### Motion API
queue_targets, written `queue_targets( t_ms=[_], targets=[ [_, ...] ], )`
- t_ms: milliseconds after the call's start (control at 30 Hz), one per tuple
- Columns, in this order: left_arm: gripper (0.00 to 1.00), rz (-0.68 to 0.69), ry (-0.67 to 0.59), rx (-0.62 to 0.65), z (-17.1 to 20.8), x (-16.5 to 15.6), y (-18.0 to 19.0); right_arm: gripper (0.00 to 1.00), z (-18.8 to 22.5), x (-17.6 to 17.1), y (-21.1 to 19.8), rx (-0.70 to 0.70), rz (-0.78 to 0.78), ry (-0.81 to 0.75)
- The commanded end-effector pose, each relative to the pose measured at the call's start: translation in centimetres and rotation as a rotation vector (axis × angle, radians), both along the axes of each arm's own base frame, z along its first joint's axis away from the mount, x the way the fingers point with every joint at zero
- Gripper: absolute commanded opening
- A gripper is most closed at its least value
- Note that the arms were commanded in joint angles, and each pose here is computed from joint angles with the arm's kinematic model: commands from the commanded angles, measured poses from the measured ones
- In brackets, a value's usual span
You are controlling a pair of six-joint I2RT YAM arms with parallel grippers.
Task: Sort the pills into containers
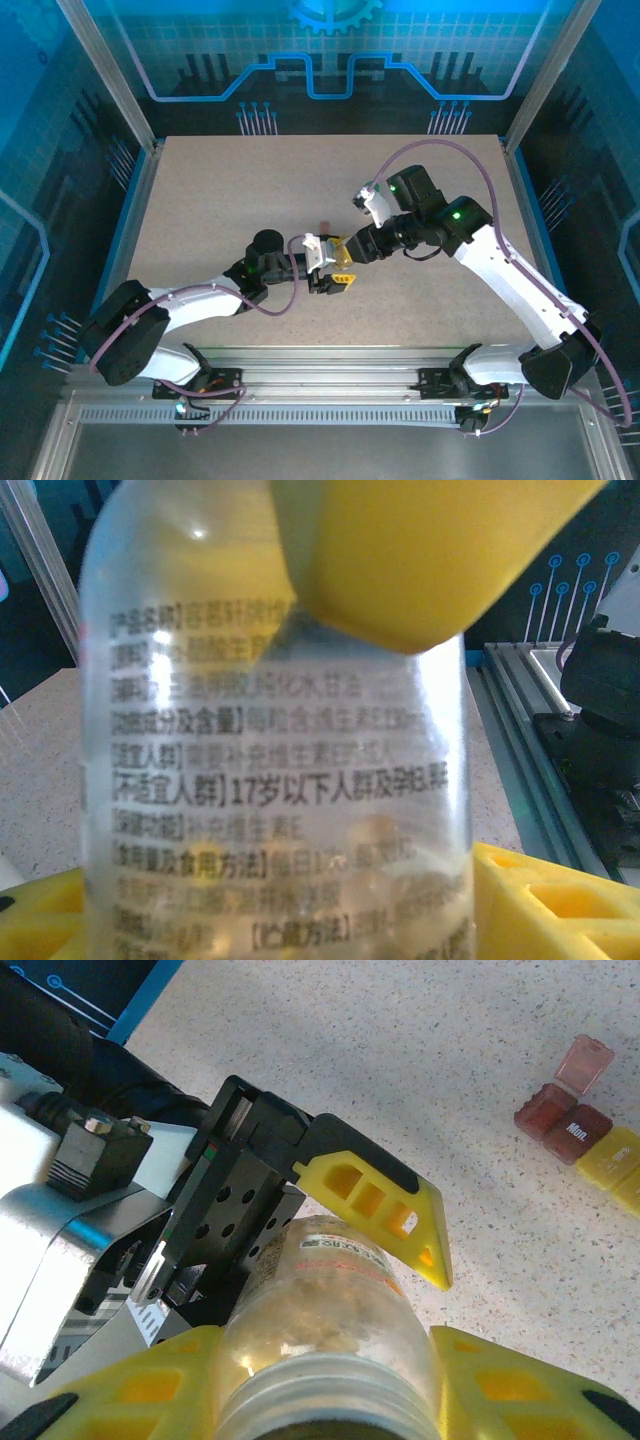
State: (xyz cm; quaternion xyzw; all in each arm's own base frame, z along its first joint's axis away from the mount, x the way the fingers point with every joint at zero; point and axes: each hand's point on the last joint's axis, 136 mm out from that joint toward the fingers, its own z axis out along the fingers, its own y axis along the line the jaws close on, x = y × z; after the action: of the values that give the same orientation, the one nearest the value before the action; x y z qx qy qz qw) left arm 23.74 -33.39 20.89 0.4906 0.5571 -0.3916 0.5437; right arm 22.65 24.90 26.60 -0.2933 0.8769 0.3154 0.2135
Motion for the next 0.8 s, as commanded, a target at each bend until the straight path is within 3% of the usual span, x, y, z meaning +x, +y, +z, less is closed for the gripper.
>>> queue_targets(
  t_ms=[0, 233, 767],
  targets=[
    [0.67, -0.05, -0.065, -0.032, 1.84, -0.86, -0.92, 0.45, 0.26, 0.54, 0.13, 0.013, -0.01, -0.004],
    [0.69, -0.049, -0.072, -0.023, 1.74, -0.91, -1.16, 0.44, -0.13, 0.55, 0.33, 0.008, -0.007, 0.006],
    [0.56, -0.053, -0.112, -0.053, 2.28, -1.44, -0.93, 0.45, -0.39, 0.65, -0.01, -0.009, -0.019, -0.003]
  ],
)
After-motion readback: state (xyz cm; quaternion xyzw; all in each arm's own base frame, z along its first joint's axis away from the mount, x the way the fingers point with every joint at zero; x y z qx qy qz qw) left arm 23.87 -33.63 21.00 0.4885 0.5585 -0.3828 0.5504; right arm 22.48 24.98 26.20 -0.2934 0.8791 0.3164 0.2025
